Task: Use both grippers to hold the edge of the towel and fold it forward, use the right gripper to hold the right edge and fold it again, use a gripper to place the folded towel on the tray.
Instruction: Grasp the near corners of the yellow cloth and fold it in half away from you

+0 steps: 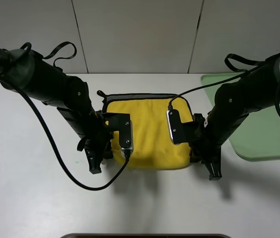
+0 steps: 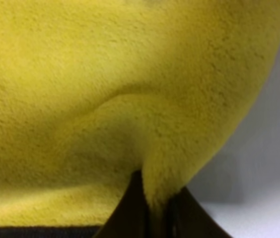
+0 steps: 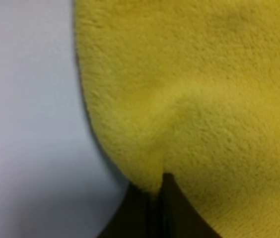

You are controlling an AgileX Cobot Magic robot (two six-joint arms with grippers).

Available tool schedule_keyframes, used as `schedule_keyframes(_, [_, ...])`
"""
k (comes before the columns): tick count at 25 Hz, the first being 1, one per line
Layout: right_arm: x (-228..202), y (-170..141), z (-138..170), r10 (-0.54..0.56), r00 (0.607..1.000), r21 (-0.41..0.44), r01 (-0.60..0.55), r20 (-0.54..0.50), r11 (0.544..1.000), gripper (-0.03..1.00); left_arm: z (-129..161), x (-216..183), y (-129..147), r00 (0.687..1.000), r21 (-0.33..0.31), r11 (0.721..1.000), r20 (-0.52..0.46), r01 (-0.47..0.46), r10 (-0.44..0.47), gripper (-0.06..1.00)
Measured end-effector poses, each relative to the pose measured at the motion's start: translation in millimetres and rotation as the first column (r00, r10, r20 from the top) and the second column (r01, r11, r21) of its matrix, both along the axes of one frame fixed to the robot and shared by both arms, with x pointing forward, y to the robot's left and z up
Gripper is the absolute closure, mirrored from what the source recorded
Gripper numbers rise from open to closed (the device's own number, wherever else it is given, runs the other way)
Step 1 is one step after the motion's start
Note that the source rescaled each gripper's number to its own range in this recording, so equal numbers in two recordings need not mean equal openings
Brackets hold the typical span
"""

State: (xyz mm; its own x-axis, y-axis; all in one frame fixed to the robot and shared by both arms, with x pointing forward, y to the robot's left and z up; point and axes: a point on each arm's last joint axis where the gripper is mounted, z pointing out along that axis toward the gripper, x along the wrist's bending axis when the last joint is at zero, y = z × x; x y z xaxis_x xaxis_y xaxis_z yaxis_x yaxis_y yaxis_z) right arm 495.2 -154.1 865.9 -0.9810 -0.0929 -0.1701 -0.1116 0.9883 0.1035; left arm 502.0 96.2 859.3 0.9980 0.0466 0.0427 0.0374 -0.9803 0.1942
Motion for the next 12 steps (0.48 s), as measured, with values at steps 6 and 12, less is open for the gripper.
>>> schedule_keyframes(6, [0.0,0.0,0.0,0.001,1.000,-0.001,-0.001,0.000,1.000,0.97,0.0,-0.1,0.0,1.000,0.000,1.000,-0.001,0.000,0.000,0.94])
schedule_keyframes(12, [-0.2,-0.2,2.0,0.002,1.000,0.002,-0.002,0.007,1.000,0.97,-0.1,-0.6,0.2,1.000,0.003,1.000,-0.006,0.002,-0.002,0.94])
